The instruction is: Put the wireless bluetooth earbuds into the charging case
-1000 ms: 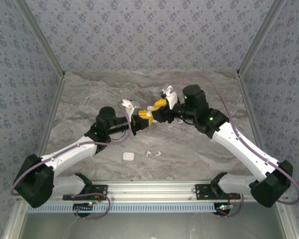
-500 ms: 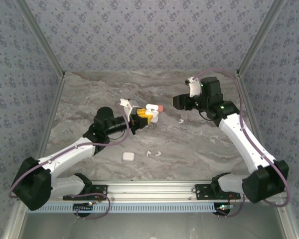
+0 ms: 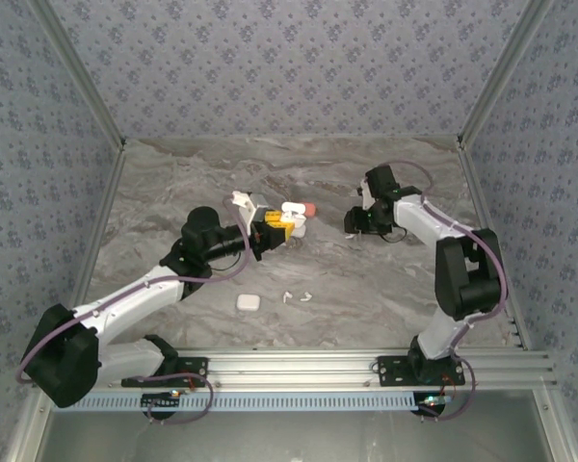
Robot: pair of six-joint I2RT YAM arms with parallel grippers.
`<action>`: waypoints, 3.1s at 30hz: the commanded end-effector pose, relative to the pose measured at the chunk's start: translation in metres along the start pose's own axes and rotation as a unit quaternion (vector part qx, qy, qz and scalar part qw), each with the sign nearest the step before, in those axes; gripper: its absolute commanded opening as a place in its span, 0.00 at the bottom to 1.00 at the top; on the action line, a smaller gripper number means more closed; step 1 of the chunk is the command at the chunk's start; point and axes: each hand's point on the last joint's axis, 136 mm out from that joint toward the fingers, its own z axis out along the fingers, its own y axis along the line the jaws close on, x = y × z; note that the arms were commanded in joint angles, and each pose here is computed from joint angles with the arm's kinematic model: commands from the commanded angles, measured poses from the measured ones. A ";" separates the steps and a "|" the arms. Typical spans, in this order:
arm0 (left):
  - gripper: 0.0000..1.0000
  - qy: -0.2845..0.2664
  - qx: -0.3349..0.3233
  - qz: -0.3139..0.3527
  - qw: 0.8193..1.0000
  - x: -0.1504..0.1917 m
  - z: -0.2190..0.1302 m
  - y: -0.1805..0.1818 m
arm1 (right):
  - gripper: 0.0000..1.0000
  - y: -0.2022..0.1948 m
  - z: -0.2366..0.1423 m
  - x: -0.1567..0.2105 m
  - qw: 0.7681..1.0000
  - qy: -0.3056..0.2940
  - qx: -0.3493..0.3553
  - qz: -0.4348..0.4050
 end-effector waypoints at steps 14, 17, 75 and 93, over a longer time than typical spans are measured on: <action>0.00 -0.019 0.000 0.024 1.000 -0.015 -0.004 -0.006 | 0.37 -0.004 0.036 -0.014 0.999 0.021 0.014 0.025; 0.00 -0.018 0.000 0.025 1.000 -0.014 -0.004 -0.006 | 0.36 -0.004 0.041 -0.012 0.999 0.027 0.015 0.024; 0.00 -0.020 0.104 -0.001 0.994 -0.021 0.009 -0.035 | 0.21 0.169 -0.247 0.017 0.802 -0.356 -0.055 -0.478; 0.00 -0.017 0.126 -0.001 0.992 -0.022 0.012 -0.041 | 0.20 0.184 -0.235 0.021 0.796 -0.349 -0.074 -0.490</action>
